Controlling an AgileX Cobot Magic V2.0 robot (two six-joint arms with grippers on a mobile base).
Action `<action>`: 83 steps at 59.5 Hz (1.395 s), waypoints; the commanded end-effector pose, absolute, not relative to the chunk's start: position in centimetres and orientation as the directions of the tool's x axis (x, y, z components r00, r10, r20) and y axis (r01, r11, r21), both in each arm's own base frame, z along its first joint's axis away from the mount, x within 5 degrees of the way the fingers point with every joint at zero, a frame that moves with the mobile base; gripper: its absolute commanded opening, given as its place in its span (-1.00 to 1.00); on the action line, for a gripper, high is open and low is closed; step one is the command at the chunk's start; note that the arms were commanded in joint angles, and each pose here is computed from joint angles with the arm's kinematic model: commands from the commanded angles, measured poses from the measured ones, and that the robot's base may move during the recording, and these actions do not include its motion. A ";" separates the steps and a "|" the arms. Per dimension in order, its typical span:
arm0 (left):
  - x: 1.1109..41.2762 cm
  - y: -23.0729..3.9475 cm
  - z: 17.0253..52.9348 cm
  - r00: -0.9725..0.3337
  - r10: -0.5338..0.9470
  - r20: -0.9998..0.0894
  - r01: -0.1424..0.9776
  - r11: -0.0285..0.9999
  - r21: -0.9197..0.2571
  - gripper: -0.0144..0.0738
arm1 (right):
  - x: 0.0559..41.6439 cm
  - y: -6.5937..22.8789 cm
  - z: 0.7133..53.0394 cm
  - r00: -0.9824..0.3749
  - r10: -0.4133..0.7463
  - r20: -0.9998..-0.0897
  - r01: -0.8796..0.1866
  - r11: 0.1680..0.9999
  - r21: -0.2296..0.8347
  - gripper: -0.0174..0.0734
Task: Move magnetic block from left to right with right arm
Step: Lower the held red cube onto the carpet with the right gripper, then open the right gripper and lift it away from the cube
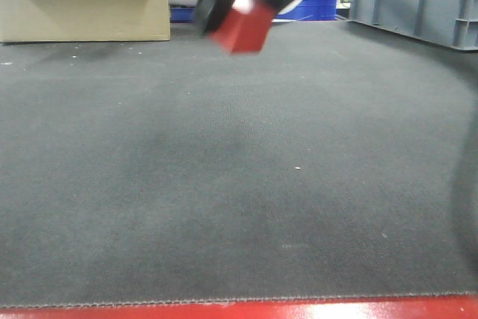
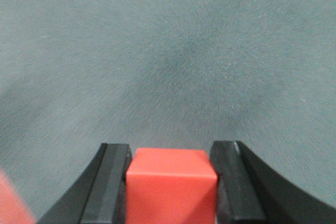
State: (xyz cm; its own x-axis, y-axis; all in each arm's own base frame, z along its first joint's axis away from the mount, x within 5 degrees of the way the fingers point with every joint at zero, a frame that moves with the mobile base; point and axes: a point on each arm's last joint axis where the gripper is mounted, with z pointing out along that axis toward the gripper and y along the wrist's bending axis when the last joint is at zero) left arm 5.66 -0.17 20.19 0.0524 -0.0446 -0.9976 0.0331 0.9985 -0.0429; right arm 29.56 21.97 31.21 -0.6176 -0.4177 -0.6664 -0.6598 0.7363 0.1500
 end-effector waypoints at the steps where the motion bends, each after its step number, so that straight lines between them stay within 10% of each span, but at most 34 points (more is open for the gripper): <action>1: 5.5 -0.2 20.7 0.145 -0.052 -0.988 0.042 0.998 -0.047 -0.94 | 31.0 22.8 32.8 -0.585 -0.367 -0.723 -0.653 0.742 0.152 -0.31; 35: 5.5 -0.2 20.7 0.145 -0.052 -0.988 0.042 0.998 -0.047 -0.94 | 34.4 24.6 25.4 -0.650 -0.476 -0.592 -0.649 0.753 0.107 -0.29; 50: 5.5 -0.2 20.7 0.145 -0.052 -0.988 0.042 0.998 -0.047 -0.94 | 34.3 24.6 25.3 -0.659 -0.487 -0.573 -0.651 0.750 0.112 0.77; 70: 5.5 -0.2 20.7 0.145 -0.052 -0.988 0.042 0.998 -0.047 -0.94 | 33.9 23.9 29.8 -0.630 -0.426 -0.650 -0.639 0.760 0.121 0.65; 83: 5.5 -0.2 20.7 0.145 -0.052 -0.988 0.042 0.998 -0.047 -0.94 | 32.0 20.6 35.1 -0.621 -0.318 -0.717 -0.583 0.798 0.152 0.03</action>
State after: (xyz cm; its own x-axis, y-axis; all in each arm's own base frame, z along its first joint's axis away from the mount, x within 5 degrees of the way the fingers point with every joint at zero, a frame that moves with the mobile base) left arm 5.66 -0.17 20.19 0.0524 -0.0446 -0.9976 0.0331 0.9985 -0.0429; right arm 33.33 22.36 29.68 -0.6905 -0.4054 -0.5990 -0.5953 0.7889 0.1524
